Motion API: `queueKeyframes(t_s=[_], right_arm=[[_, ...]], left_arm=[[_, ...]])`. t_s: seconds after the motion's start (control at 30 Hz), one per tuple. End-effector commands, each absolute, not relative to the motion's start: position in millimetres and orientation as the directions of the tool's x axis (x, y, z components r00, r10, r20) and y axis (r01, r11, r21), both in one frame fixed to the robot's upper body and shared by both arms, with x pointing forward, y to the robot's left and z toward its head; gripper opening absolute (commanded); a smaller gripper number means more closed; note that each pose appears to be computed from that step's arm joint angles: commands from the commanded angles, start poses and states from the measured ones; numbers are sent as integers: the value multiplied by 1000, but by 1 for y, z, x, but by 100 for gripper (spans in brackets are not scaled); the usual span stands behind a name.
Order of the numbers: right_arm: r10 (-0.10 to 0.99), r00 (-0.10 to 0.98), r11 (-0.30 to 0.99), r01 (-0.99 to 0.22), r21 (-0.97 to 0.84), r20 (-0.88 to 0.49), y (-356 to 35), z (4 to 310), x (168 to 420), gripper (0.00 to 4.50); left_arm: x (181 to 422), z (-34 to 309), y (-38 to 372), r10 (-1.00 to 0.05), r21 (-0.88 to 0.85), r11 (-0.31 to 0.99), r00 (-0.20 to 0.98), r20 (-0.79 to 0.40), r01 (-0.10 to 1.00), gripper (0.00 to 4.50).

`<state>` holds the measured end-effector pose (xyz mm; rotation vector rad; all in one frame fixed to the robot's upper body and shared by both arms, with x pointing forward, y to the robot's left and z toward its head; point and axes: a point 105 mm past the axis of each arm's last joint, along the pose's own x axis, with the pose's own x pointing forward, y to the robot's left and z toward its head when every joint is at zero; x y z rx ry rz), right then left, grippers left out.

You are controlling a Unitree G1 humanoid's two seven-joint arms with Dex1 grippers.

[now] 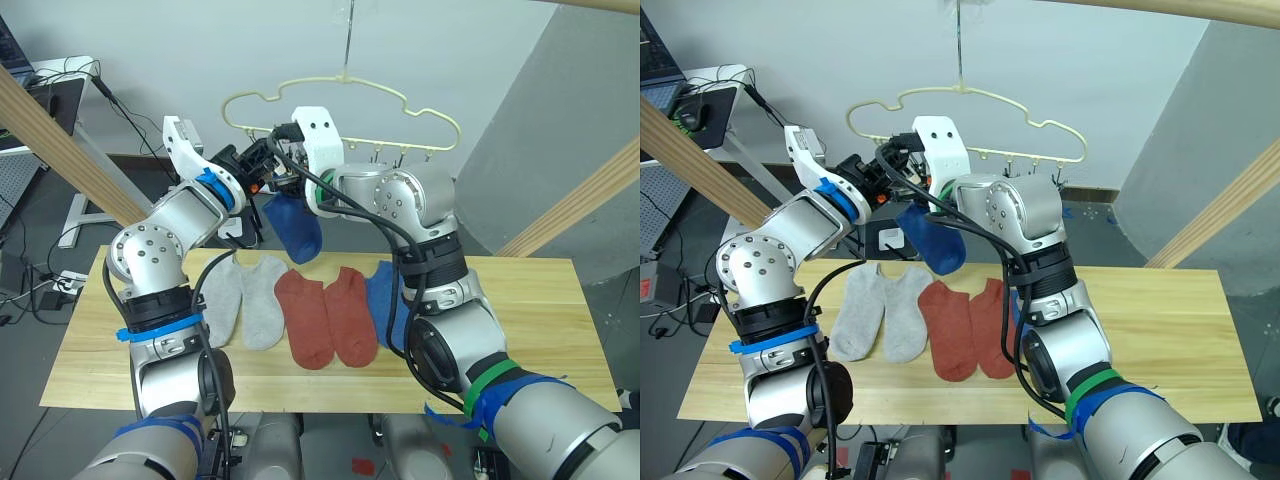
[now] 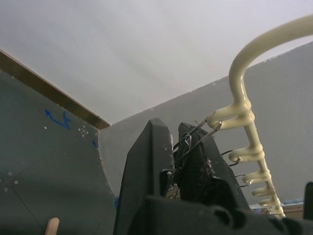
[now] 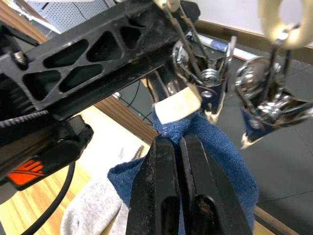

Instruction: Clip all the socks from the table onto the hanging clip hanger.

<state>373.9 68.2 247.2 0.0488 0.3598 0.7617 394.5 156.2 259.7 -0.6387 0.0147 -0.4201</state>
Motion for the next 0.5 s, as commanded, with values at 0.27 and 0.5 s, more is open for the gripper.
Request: queueKeyframes(t_s=[0.27,0.5], right_arm=[[763,608,644,-744,177,-221,94,273,354,0],[751,620,658,-733,175,-227,91,270,356,143]], left_arm=[[393,254,159,-386,-585,722,917,102,369,245],[389,256,160,-402,-568,724,909,113,391,279]])
